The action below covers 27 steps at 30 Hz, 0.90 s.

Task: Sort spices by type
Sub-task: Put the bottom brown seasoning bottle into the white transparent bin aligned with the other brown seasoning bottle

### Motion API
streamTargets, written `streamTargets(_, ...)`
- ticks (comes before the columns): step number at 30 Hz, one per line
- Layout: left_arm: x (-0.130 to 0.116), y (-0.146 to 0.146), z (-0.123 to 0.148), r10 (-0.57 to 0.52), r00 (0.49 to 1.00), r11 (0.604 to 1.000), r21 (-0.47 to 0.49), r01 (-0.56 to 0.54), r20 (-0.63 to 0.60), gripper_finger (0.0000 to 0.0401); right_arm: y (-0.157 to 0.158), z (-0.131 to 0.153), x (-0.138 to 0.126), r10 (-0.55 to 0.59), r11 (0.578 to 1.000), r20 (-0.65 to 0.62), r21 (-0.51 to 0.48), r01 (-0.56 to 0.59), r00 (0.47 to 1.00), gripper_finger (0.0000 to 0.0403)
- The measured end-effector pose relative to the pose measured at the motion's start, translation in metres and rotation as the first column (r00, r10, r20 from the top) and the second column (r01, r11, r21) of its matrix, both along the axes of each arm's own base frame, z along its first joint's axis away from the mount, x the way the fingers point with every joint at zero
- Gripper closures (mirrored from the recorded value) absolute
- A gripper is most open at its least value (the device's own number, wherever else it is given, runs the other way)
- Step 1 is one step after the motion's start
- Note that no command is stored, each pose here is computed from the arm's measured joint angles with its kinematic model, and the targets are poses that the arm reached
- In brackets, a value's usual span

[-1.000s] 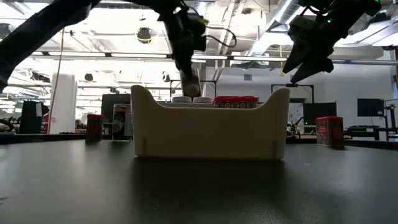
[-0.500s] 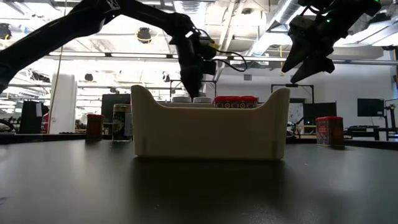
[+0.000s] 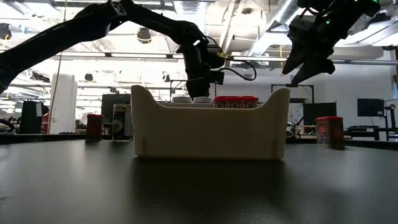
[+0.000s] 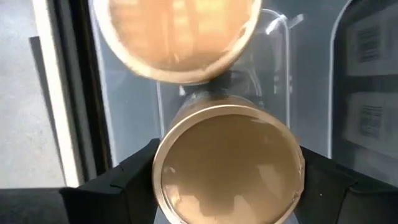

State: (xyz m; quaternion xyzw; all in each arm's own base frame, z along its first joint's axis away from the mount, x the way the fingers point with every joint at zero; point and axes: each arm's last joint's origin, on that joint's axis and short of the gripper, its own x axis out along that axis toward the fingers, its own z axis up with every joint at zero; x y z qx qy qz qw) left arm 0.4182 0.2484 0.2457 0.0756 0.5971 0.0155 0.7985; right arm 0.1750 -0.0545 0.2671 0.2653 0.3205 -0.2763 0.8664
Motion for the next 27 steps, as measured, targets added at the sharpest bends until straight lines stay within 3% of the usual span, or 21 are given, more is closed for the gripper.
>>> streamTargets(13,0.0017,0.0016,0.0002,-0.011,1.0,0.999,0.031,0.011,0.009,0.011,-0.0009,-0.0047,0.0038,0.001,1.0,-0.029,0.008,-0.001,1.0,0.0126)
streamTargets(27,0.0059,0.0031,0.0004,0.209,0.975,0.978,-0.03,-0.207,0.075,0.0107,-0.0008,-0.0049,0.0037,0.002,1.0,-0.032,0.009,-0.001,0.999,0.0126)
